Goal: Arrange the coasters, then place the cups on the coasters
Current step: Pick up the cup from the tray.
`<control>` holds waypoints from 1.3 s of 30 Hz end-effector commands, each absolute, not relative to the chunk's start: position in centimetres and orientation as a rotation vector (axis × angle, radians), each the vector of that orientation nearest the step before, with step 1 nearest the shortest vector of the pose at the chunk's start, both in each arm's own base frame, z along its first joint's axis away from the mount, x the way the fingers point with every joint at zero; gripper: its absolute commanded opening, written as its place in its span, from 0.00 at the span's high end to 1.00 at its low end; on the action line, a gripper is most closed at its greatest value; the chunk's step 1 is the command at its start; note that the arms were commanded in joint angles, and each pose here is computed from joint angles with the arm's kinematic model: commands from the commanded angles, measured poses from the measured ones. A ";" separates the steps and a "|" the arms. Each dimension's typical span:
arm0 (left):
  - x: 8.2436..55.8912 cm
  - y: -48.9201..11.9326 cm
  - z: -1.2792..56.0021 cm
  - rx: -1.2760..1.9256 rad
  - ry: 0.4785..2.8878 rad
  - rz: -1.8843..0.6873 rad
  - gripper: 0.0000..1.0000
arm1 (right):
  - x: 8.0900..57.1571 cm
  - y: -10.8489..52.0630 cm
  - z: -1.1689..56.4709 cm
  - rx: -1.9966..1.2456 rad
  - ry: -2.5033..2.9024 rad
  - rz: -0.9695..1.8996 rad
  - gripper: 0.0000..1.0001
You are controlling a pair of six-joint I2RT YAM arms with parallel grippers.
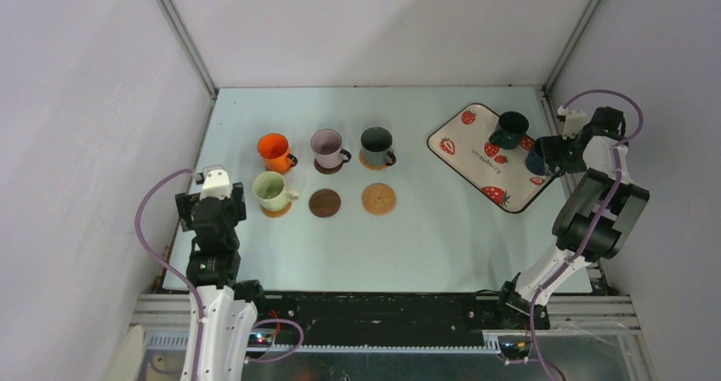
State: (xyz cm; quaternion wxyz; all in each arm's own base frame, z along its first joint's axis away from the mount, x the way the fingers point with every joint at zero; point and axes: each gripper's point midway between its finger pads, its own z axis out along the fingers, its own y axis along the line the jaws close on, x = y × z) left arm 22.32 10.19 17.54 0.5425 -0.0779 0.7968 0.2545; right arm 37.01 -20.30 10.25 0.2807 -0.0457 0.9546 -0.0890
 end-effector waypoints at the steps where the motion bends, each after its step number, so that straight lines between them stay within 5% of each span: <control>1: 22.5 10.7 19.0 -0.218 1.844 0.624 0.02 | 37.8 -19.3 9.4 -0.229 2.601 -0.113 0.01; 27: 22.4 10.9 19.0 -0.221 1.838 0.639 0.02 | 39.9 -16.6 5.6 -0.158 2.661 -0.038 0.32; 31: 22.4 10.9 18.9 -0.223 1.839 0.641 0.02 | 40.3 -16.6 5.6 -0.126 2.649 -0.048 0.51; 36: 22.4 10.9 18.9 -0.223 1.837 0.640 0.02 | 40.5 -16.5 5.5 -0.126 2.646 -0.060 0.99; 39: 22.4 10.9 19.0 -0.222 1.836 0.640 0.02 | 40.1 -16.7 6.2 -0.121 2.626 -0.086 1.00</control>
